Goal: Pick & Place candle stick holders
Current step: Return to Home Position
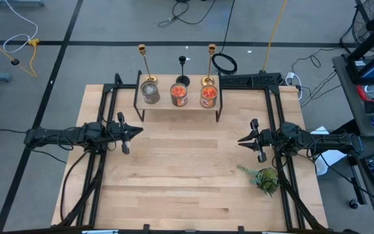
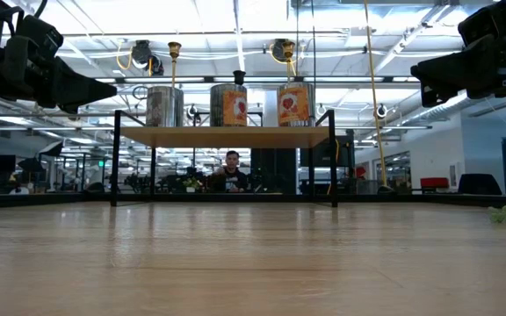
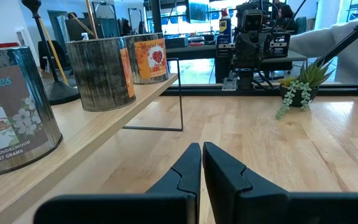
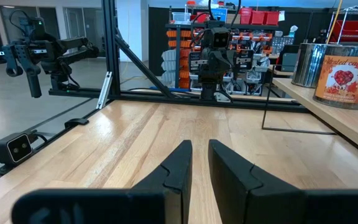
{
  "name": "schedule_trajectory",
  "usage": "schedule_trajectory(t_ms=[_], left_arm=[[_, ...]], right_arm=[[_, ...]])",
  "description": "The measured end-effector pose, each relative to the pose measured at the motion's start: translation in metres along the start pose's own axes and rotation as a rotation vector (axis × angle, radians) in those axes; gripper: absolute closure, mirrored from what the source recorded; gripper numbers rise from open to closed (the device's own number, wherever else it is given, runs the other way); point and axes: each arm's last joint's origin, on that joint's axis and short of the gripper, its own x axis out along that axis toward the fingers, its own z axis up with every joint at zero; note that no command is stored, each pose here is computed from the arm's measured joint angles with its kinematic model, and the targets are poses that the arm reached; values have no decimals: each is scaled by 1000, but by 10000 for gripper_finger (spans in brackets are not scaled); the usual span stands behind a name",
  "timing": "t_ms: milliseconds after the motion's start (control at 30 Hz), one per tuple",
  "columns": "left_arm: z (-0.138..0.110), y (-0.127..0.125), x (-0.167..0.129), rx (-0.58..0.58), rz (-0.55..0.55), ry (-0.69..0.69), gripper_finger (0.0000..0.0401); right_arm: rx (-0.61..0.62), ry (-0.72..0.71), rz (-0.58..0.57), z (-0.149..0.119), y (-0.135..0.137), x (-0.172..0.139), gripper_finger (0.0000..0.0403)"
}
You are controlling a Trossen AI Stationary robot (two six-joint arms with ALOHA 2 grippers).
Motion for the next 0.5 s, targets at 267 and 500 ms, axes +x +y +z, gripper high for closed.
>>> schedule_trajectory(t_ms=[267, 500], left_arm=[[0, 0, 0, 0, 0, 0, 375], [0, 0, 0, 0, 0, 0, 375]], right_arm=[[0, 0, 0, 0, 0, 0, 355], [0, 0, 0, 0, 0, 0, 355]])
